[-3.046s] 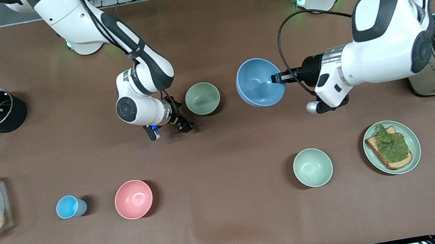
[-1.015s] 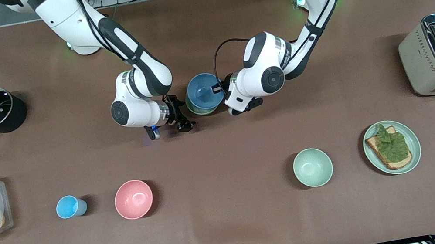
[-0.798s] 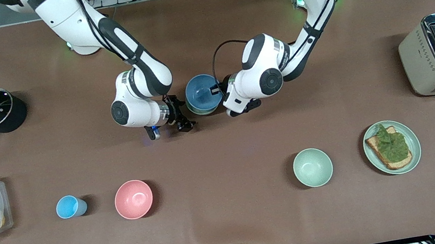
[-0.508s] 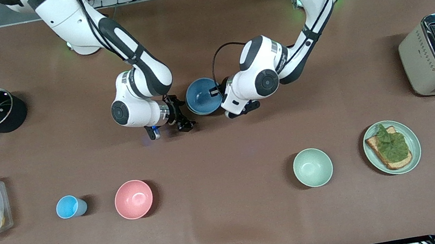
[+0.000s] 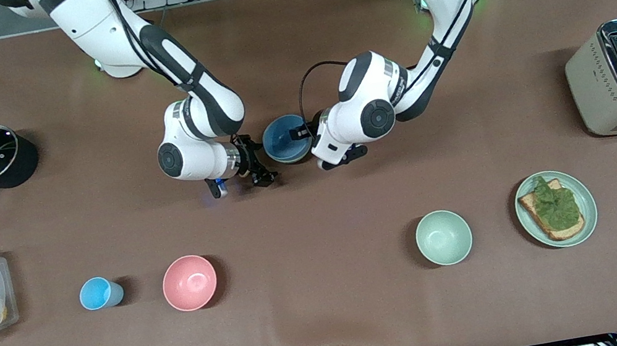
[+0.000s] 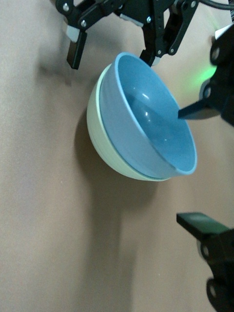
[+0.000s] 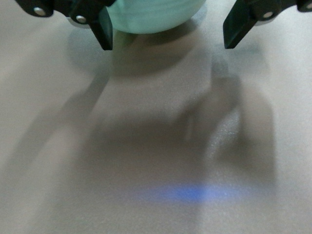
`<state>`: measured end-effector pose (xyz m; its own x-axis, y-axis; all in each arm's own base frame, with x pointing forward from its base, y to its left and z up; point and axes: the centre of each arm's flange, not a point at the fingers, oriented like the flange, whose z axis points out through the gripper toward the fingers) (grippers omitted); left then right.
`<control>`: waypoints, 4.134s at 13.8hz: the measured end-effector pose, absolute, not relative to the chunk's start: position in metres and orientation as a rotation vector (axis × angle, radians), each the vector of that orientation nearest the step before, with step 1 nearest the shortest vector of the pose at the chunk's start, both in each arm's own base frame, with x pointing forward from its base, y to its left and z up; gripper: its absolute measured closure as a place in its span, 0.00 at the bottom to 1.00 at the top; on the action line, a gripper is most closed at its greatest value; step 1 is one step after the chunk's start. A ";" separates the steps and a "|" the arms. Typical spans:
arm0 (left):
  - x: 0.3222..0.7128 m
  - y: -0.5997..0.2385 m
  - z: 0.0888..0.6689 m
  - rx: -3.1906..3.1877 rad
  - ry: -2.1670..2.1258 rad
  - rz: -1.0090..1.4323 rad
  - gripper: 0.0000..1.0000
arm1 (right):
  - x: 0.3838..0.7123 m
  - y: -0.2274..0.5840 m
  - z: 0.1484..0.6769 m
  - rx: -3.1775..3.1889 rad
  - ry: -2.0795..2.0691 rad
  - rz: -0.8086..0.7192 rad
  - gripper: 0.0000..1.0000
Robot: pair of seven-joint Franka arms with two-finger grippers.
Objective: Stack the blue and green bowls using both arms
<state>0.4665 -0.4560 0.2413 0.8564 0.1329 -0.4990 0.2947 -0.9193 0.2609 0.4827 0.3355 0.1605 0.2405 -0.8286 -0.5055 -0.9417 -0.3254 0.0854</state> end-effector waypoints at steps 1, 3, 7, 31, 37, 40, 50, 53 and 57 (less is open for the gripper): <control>0.470 -0.453 0.251 2.703 0.322 -0.695 0.00 | 0.483 0.335 0.161 -2.289 1.639 0.691 0.00; 0.484 -0.437 0.279 2.731 0.316 -0.667 0.00 | 0.485 0.332 0.161 -2.315 1.585 0.676 0.00; 0.503 -0.390 0.356 2.886 0.352 -0.590 0.00 | 0.494 0.316 0.166 -2.309 1.571 0.715 0.00; 0.616 -0.066 0.514 3.415 -0.056 -0.235 0.00 | 0.578 0.012 0.435 -2.936 0.862 0.561 0.00; 0.620 -0.009 0.517 3.585 -0.091 -0.290 0.00 | 0.576 0.022 0.554 -3.021 0.489 0.200 0.00; 0.604 -0.005 0.539 3.640 -0.072 -0.352 0.00 | 0.568 0.017 0.588 -3.032 0.380 0.102 0.00; 0.555 0.051 0.625 3.141 0.123 -0.070 0.00 | 0.550 -0.011 0.631 -3.099 -0.045 -0.030 0.00; 0.562 0.012 0.612 3.133 -0.196 -0.101 0.00 | 0.550 -0.004 0.631 -3.131 -0.097 -0.021 0.00; 0.562 -0.037 0.610 3.113 -0.387 -0.108 0.00 | 0.550 0.004 0.631 -3.136 -0.124 -0.021 0.00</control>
